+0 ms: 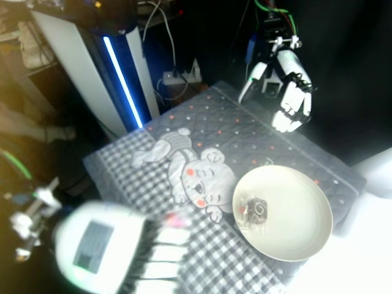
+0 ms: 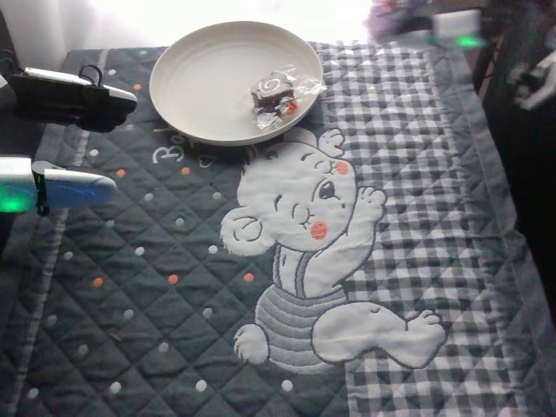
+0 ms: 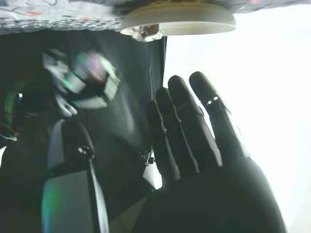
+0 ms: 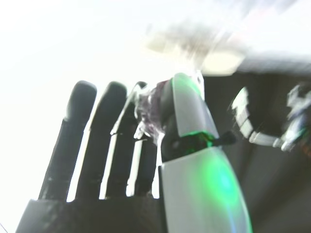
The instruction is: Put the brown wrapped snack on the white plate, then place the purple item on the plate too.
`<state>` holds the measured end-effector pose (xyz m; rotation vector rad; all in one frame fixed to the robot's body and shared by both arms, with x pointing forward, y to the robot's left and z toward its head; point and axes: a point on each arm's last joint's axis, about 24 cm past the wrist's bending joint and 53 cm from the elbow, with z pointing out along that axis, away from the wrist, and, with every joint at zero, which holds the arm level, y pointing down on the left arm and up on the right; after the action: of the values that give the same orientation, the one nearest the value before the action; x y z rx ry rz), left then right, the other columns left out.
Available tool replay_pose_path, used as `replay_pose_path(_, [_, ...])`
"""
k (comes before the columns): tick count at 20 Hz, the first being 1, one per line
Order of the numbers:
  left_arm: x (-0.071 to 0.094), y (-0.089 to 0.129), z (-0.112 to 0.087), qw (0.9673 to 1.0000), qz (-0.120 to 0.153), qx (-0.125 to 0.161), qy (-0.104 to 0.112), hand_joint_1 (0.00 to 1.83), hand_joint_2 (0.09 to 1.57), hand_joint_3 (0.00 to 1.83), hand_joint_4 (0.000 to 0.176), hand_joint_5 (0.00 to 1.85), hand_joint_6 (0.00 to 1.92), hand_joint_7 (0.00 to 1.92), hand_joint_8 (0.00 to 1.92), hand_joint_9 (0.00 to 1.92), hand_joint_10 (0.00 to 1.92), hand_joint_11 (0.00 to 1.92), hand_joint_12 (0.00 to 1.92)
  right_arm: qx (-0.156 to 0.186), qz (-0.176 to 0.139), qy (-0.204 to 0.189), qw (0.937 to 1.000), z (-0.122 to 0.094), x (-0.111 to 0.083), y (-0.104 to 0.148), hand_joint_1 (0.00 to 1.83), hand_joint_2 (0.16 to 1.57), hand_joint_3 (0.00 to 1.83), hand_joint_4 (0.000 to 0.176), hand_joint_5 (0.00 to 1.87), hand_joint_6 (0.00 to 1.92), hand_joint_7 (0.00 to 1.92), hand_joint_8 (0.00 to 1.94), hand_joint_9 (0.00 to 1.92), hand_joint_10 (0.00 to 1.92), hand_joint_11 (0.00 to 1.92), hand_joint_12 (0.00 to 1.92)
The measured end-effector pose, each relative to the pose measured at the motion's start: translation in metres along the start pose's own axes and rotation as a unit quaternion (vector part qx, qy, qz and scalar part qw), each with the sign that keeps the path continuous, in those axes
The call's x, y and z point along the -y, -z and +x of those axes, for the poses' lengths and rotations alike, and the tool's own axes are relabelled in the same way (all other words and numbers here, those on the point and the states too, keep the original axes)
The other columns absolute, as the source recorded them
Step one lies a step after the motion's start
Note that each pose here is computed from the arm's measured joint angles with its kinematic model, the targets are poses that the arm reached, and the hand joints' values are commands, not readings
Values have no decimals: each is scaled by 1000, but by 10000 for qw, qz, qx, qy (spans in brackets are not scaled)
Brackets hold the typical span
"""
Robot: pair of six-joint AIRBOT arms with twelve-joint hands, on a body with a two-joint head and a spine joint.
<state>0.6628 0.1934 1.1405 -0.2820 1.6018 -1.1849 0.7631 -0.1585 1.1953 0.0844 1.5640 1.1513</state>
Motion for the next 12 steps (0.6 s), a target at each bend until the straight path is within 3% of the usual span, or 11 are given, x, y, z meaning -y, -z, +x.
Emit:
replay_pose_path(1, [-2, -1, -3, 10000, -22, 11, -37, 849, 867, 1, 0, 751, 0, 811, 1, 818, 2, 410, 917, -214, 14, 127, 9997, 19, -3, -16, 1389, 1038, 2, 0, 1089, 711, 1298, 379, 1007, 1077, 418, 1250])
replay_pose_path(2, [-1, -3, -6, 10000, -22, 61, -22, 853, 865, 0, 0, 752, 0, 813, 2, 818, 2, 405, 904, -333, 10, 146, 9993, 33, -7, -29, 1282, 1033, 7, 0, 1141, 642, 1220, 618, 982, 756, 371, 1280])
replay_pose_path(3, [0, -3, -8, 10000, 5, 94, -12, 860, 868, 1, 0, 752, 0, 807, 0, 815, 0, 401, 903, -391, 9, 155, 9991, 43, -12, -44, 1256, 1044, 0, 11, 1128, 782, 1197, 569, 979, 448, 308, 1136])
replay_pose_path(4, [1, -5, -7, 9999, 33, 96, -11, 860, 868, 1, 0, 752, 0, 807, 0, 815, 0, 401, 903, -372, 4, 120, 9992, 46, -15, -53, 1256, 1044, 0, 11, 1128, 782, 1197, 569, 979, 448, 308, 1136])
replay_pose_path(5, [4, -9, -2, 10000, 86, 44, 1, 861, 870, 1, 0, 754, 1, 812, 2, 817, 1, 376, 891, -277, -25, 31, 9996, 44, -19, -63, 1237, 1065, 2, 17, 1086, 739, 1104, 843, 1084, 410, 677, 1388])
replay_pose_path(6, [7, -12, 3, 9999, 149, -10, 1, 877, 869, 0, 0, 754, 1, 810, 1, 808, 0, 378, 893, -242, -24, -18, 9997, 44, -21, -68, 1072, 1008, 0, 0, 893, 291, 952, 375, 976, 324, 579, 1326])
replay_pose_path(7, [8, -15, 6, 9998, 184, -62, -8, 886, 868, 0, 0, 758, 2, 810, 1, 801, 0, 370, 890, -260, 20, -28, 9997, 48, -19, -71, 889, 932, 0, 38, 583, 62, 605, 97, 668, 152, 278, 1254])
replay_pose_path(8, [8, -16, 7, 9998, 198, -60, 17, 892, 868, 0, 0, 752, 0, 804, 0, 789, 0, 357, 887, -361, 181, 1, 9992, 57, -11, -74, 778, 892, 0, 86, 368, 12, 417, 19, 593, 90, 296, 1232])
replay_pose_path(9, [8, -16, 7, 9998, 192, -57, 24, 888, 872, 0, 0, 753, 0, 795, 0, 783, 0, 348, 932, -439, 301, -10, 9986, 65, -5, -75, 720, 854, 0, 124, 166, 2, 244, 3, 420, 19, 179, 1181])
replay_pose_path(10, [8, -17, 8, 9998, 190, -70, 21, 878, 874, 1, 0, 756, 1, 795, 1, 791, 4, 337, 931, -457, 366, -10, 9983, 67, -1, -74, 689, 818, 0, 136, 50, 1, 167, 0, 321, 3, 86, 1194])
replay_pose_path(12, [8, -16, 8, 9998, 203, -77, 17, 880, 878, 2, 0, 756, 1, 792, 0, 797, 6, 351, 937, -388, 404, -35, 9984, 60, 2, -73, 689, 804, 0, 142, 1, 0, 108, 0, 242, 0, 7, 1230])
